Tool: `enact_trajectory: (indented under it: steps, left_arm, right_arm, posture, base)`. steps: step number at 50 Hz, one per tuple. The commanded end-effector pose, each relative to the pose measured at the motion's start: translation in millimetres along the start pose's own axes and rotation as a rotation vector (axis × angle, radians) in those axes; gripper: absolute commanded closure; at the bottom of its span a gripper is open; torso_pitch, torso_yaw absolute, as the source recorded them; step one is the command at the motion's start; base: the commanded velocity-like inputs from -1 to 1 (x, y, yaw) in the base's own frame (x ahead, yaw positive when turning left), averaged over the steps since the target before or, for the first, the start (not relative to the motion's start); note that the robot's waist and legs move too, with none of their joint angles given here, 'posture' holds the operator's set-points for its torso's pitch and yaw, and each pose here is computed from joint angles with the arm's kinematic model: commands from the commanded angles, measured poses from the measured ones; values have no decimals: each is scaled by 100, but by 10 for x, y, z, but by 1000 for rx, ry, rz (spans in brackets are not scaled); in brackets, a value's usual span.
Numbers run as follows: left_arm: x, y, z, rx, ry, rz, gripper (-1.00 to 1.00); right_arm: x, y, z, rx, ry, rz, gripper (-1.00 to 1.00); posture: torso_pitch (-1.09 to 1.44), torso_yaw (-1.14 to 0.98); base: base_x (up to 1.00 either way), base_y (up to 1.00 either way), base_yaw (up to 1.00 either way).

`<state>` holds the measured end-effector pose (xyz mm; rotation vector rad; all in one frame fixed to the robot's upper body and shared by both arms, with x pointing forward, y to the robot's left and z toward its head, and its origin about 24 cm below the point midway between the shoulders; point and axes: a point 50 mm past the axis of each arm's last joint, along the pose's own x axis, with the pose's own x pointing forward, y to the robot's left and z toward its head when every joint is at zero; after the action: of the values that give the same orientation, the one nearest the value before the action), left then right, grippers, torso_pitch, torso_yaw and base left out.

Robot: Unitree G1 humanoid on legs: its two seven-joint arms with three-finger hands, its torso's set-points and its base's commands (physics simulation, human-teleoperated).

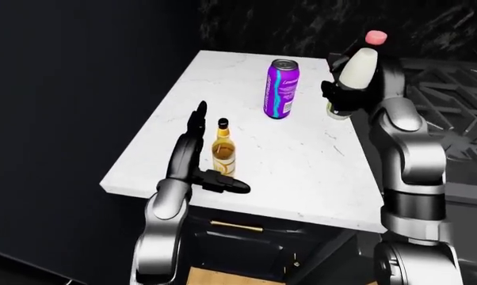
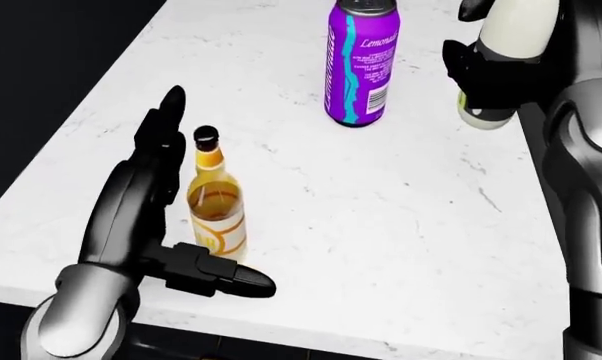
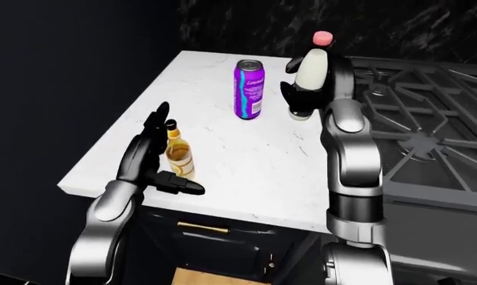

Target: Move the drinks to the dining counter.

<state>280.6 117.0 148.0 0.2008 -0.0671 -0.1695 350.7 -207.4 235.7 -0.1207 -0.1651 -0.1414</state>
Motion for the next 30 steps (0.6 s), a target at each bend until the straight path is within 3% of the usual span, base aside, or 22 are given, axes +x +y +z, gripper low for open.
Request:
enact_trajectory:
  steps: [1, 7, 10, 19, 24, 28, 30]
  left_arm:
    - [-3, -15, 146, 8, -75, -2, -100]
    - [26, -45, 112, 8, -69, -11, -100]
    - [18, -56, 126, 7, -71, -14, -83]
    - [17, -87, 159, 9, -78, -22, -4]
    - [10, -95, 161, 8, -80, -24, 22]
    - [-4, -95, 186, 6, -86, -25, 62]
    - [-17, -83, 216, 2, -90, -21, 99]
  right_arm:
    - [-12, -38, 239, 1, -109, -15, 100]
    - [-16, -38, 238, 4, -109, -15, 100]
    - [-18, -39, 218, 6, -106, -16, 100]
    - [-19, -42, 208, 7, -105, -16, 100]
    - [-24, -45, 207, 8, -105, -16, 100]
    - [-28, -41, 212, 7, -105, -15, 100]
    - [-26, -42, 213, 7, -105, -15, 100]
  posture:
    - [0, 0]
    - [0, 0]
    - [0, 0]
    - [0, 0]
    - [0, 0]
    - [0, 0]
    - [0, 0]
  base:
    - [0, 0, 0]
    - [0, 0, 0]
    - [0, 0, 0]
    - [0, 0, 0]
    - [0, 0, 0]
    - [0, 0, 0]
    - [0, 0, 0]
